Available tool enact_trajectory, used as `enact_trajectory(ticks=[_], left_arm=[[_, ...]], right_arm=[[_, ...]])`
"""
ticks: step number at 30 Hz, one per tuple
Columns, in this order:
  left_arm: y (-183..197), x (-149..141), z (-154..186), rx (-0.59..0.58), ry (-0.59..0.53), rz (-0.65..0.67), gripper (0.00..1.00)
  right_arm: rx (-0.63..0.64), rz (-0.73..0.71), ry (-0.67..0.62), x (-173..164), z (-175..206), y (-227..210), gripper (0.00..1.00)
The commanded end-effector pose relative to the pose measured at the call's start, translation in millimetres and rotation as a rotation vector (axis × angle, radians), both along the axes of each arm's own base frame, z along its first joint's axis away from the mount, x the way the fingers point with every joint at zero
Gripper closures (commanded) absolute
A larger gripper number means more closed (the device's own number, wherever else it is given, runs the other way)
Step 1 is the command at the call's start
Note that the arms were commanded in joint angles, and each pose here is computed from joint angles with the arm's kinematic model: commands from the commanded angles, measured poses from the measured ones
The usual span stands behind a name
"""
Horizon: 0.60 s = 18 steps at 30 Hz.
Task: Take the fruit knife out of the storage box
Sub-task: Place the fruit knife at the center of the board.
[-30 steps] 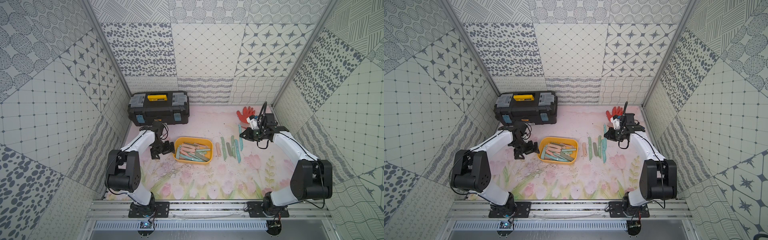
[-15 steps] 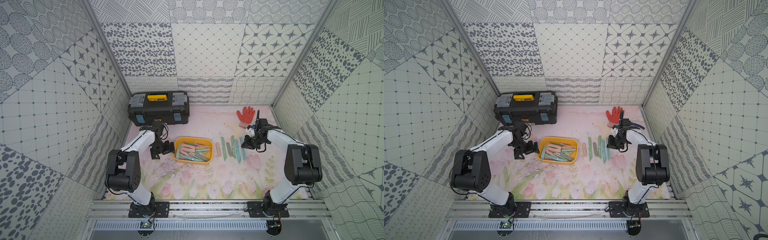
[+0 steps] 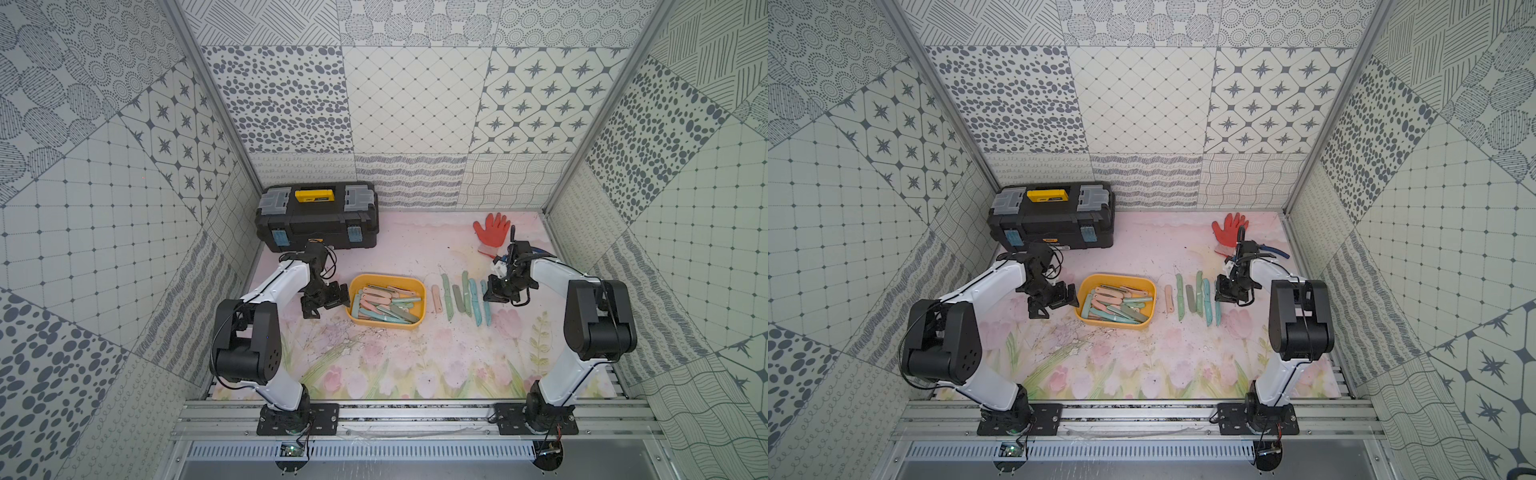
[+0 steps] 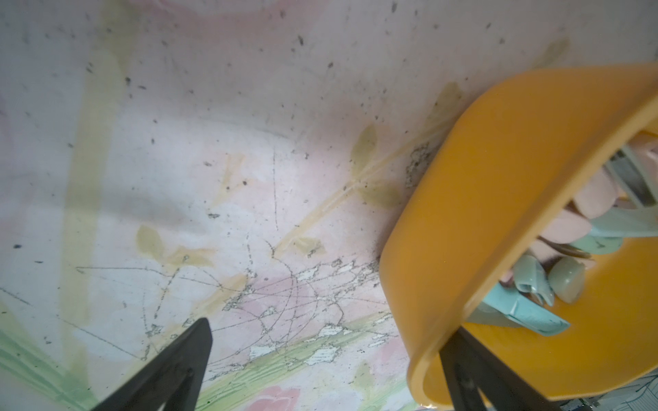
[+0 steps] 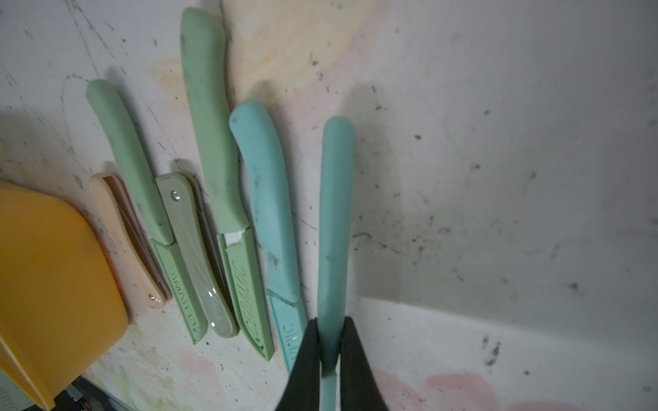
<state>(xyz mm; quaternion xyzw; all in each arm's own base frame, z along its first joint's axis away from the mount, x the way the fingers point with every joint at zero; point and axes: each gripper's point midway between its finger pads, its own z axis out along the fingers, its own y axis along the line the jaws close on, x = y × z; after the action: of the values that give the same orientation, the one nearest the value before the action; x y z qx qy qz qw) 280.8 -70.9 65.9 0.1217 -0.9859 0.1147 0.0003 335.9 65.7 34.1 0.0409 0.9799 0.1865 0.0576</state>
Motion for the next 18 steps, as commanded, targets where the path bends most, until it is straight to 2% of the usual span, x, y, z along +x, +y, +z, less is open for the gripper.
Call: enact_trajectory(ticks=[1, 9, 12, 16, 18], left_arm=[[3.6, -0.4, 0.2, 0.001, 0.015, 0.025, 0.02], [3.5, -0.2, -0.3, 0.003, 0.016, 0.024, 0.02], [3.4, 0.1, -0.1, 0.003, 0.015, 0.024, 0.02], [3.7, -0.4, -0.6, 0.004, 0.017, 0.026, 0.02], [3.9, -0.6, -0.7, 0.004, 0.019, 0.026, 0.02]], right_arm=[[-0.013, 0.005, -0.002, 5.6, -4.6, -0.7, 0.95], [-0.042, -0.006, 0.009, 5.9, -8.5, -5.7, 0.90], [-0.051, -0.010, 0.001, 6.4, -6.8, -7.2, 0.81], [-0.056, -0.016, -0.017, 8.2, -3.2, -8.2, 0.63], [-0.055, -0.016, -0.026, 9.2, -1.1, -7.3, 0.59]])
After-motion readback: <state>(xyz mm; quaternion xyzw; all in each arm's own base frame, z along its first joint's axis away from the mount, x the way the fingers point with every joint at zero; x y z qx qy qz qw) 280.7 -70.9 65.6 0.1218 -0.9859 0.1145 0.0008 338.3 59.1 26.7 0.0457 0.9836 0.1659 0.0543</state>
